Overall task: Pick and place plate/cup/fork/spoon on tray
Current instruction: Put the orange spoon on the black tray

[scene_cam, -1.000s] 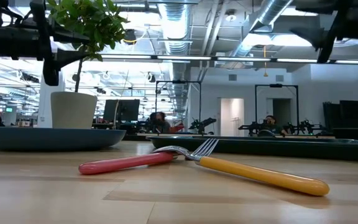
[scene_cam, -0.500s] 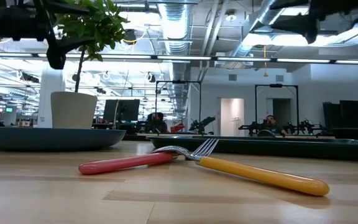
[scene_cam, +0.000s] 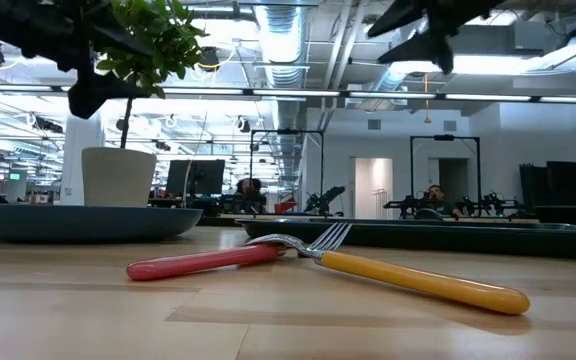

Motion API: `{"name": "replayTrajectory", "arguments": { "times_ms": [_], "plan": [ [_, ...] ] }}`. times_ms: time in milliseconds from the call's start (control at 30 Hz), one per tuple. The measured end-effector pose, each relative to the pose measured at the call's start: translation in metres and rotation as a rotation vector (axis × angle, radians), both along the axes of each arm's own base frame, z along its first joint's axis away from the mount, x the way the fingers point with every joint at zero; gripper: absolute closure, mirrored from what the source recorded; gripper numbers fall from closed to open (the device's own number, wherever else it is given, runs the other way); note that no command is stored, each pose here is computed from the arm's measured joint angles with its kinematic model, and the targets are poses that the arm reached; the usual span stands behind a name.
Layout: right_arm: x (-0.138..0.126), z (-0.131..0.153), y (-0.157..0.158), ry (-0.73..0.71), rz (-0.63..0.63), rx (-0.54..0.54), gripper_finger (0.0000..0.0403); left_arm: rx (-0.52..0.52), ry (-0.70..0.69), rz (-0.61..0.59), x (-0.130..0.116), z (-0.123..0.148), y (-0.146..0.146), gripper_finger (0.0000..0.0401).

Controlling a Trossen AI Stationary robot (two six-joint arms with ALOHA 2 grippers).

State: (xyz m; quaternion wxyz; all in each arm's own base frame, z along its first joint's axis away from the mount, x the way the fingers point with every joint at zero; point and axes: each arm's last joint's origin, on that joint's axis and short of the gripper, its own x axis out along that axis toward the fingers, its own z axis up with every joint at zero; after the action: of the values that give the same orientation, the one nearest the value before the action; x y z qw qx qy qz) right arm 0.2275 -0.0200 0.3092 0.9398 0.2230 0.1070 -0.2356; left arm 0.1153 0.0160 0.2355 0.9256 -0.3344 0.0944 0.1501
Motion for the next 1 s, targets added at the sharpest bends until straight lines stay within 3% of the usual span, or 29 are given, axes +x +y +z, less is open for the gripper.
{"name": "replayTrajectory", "arguments": {
  "times_ms": [167,433,633,833,1000],
  "plan": [
    [0.031,-0.013,-0.001,0.047,-0.027,0.071,0.0138,-0.005,0.040,0.001,0.005,-0.004,0.001,0.0131],
    [0.078,-0.035,-0.003,0.078,-0.037,0.098,0.0138,-0.008,0.081,0.002,0.009,-0.008,0.001,0.0132],
    [0.121,-0.065,-0.004,0.104,-0.028,0.150,0.0138,-0.006,0.107,0.017,0.009,-0.010,0.002,0.0132],
    [0.152,-0.083,0.005,0.183,0.253,0.296,0.0138,-0.009,0.135,0.019,0.008,-0.013,0.002,0.0132],
    [0.158,-0.092,0.021,0.301,0.459,0.365,0.0138,0.006,0.160,0.076,0.007,-0.016,0.003,0.0132]
  ]
}}
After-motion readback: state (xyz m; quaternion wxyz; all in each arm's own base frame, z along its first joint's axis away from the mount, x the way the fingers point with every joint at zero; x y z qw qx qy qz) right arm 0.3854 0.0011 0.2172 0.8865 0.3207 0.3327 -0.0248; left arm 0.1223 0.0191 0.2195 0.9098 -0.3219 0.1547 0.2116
